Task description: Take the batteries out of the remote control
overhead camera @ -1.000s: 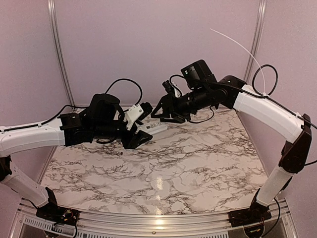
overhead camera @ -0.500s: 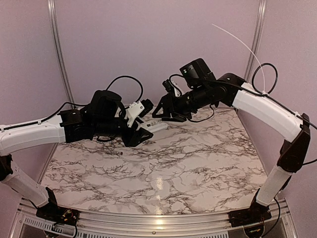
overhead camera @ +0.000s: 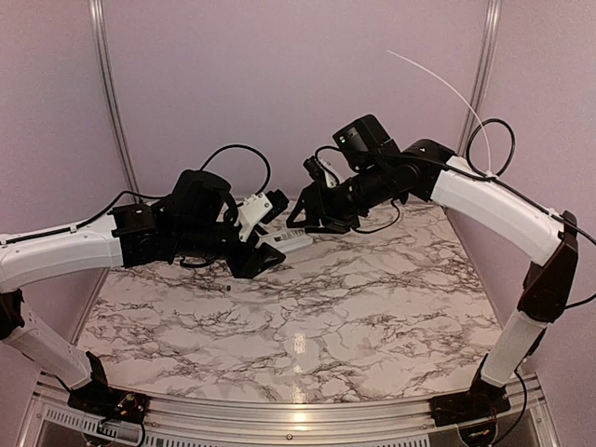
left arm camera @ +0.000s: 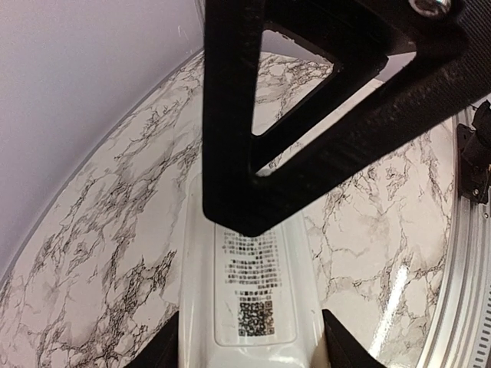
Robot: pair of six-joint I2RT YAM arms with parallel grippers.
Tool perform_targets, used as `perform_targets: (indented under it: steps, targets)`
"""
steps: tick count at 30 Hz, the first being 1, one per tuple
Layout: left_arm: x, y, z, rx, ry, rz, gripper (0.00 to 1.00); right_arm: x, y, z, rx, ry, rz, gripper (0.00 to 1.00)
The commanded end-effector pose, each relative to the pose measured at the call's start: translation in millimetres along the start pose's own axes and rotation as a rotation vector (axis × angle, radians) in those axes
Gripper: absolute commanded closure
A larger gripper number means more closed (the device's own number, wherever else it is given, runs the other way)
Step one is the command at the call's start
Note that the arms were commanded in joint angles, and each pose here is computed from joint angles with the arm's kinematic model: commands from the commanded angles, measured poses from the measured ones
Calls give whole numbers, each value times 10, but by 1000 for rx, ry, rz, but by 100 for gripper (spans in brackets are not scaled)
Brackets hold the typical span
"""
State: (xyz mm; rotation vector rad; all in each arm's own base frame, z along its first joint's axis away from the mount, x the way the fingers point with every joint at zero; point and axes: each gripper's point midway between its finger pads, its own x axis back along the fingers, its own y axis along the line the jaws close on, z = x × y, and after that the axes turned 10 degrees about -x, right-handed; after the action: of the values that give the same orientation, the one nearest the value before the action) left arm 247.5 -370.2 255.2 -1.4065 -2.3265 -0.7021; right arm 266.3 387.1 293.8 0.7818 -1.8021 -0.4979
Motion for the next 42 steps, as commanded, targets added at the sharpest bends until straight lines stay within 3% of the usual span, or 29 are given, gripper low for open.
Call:
perform_targets:
  steps: [1,18,34,42]
  targets:
    - [59,58,-208,0,-45,-21,100,-43,-61,25,-10,12,46,51]
    - [-28,16,-192,-17,-21,-17,100,-144,-19,-7,-8,26,31,52]
    - [-66,108,-220,18,-13,-64,100,-240,-187,170,11,64,118,52]
    - [-22,89,-265,15,-39,-58,100,-249,-234,57,-5,17,166,51]
